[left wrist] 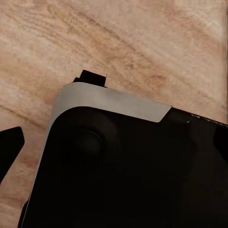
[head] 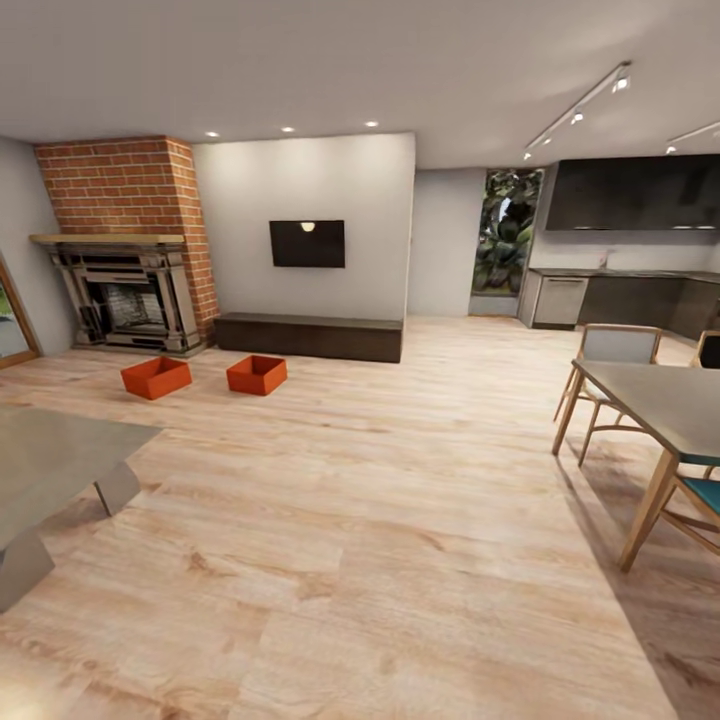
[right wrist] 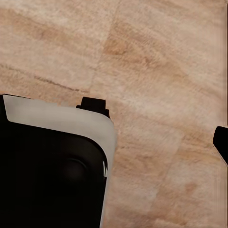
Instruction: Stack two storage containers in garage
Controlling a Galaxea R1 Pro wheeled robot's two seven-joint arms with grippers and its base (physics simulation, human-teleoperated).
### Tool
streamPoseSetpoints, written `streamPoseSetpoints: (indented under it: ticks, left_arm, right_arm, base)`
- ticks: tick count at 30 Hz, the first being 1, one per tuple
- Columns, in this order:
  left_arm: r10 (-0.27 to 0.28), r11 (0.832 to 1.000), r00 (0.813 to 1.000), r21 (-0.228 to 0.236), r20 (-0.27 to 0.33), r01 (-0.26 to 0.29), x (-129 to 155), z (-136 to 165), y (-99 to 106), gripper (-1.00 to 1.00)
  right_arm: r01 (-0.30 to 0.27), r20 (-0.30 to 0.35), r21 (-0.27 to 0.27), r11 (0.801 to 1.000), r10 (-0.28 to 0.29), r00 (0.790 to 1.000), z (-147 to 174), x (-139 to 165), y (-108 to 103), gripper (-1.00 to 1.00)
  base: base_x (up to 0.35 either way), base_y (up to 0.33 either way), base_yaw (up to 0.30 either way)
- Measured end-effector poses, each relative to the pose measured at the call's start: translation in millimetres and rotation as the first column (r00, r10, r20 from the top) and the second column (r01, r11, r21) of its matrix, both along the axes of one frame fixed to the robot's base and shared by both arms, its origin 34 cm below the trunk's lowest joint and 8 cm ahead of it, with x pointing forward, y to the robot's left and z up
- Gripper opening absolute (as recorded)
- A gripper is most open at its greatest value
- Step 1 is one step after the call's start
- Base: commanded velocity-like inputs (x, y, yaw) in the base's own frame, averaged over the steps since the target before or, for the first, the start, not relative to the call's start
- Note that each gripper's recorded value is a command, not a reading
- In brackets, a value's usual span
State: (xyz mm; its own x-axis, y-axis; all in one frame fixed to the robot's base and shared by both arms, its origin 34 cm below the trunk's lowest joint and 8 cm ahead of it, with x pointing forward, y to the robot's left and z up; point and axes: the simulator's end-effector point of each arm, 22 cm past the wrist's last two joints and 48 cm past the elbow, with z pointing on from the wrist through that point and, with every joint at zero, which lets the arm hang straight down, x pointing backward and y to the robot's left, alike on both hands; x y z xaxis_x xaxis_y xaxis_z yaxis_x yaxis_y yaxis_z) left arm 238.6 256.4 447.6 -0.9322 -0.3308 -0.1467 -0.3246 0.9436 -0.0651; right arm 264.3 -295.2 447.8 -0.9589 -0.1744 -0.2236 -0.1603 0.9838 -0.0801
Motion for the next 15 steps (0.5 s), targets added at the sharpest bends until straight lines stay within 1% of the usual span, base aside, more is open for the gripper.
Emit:
streamPoseSetpoints:
  ticks: [15]
  left_arm:
    - [0.004, 1.0, 1.0, -0.001, 0.0, -0.004, 0.0, 0.0, 0.0, 1.0]
  right_arm:
    - [-0.002, 0.0, -0.001, 1.0, 0.002, 1.0, 0.0, 0.0, -0.4, 1.0]
  base:
    - [0.325, 0.0, 0.0]
